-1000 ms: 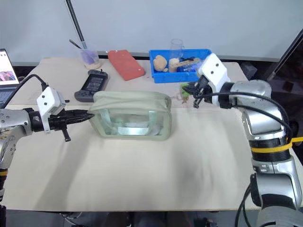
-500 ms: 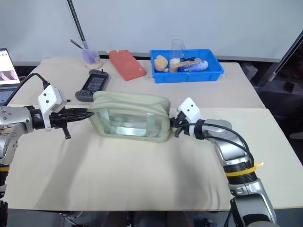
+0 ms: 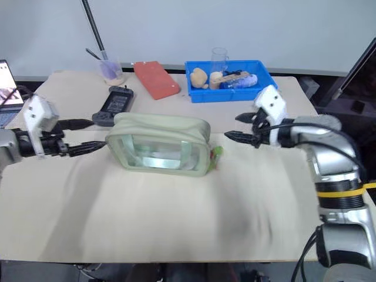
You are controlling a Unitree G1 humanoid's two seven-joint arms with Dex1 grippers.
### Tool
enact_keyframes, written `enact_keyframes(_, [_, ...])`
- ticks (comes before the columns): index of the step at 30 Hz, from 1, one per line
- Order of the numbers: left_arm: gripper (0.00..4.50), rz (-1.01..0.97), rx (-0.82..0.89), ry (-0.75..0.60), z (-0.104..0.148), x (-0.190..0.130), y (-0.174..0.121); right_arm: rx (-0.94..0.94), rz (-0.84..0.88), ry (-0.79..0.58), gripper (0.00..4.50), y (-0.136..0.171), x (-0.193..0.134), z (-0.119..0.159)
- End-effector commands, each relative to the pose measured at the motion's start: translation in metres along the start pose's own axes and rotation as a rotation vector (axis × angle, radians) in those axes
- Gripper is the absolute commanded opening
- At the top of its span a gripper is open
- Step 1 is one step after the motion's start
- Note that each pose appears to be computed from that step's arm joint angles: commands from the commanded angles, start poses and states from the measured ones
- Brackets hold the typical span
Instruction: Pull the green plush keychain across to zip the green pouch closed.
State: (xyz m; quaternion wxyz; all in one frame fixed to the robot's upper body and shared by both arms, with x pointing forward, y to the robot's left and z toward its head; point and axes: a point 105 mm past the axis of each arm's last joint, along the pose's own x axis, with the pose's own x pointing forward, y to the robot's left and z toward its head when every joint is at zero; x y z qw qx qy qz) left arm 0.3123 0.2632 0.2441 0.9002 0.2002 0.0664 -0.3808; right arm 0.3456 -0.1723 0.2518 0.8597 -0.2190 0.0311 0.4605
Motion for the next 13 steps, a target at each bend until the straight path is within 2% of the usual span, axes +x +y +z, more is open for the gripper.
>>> enact_keyframes(1, [4.50,0.024,-0.039,-0.054,0.025,-0.032,0.011,-0.059,0.070,-0.122,4.48,0.010,-0.020,0.058])
enact_keyframes(4, [4.50,0.047,-0.076,-0.095,0.040,-0.046,0.017,-0.083,0.116,-0.166,4.48,0.023,-0.027,0.085])
enact_keyframes(7, [4.50,0.050,-0.088,-0.108,0.047,-0.050,0.020,-0.083,0.137,-0.200,4.48,0.032,-0.029,0.101])
enact_keyframes(13, [4.50,0.054,-0.056,-0.077,0.042,-0.048,0.021,-0.081,0.115,-0.218,4.48,0.034,-0.029,0.107])
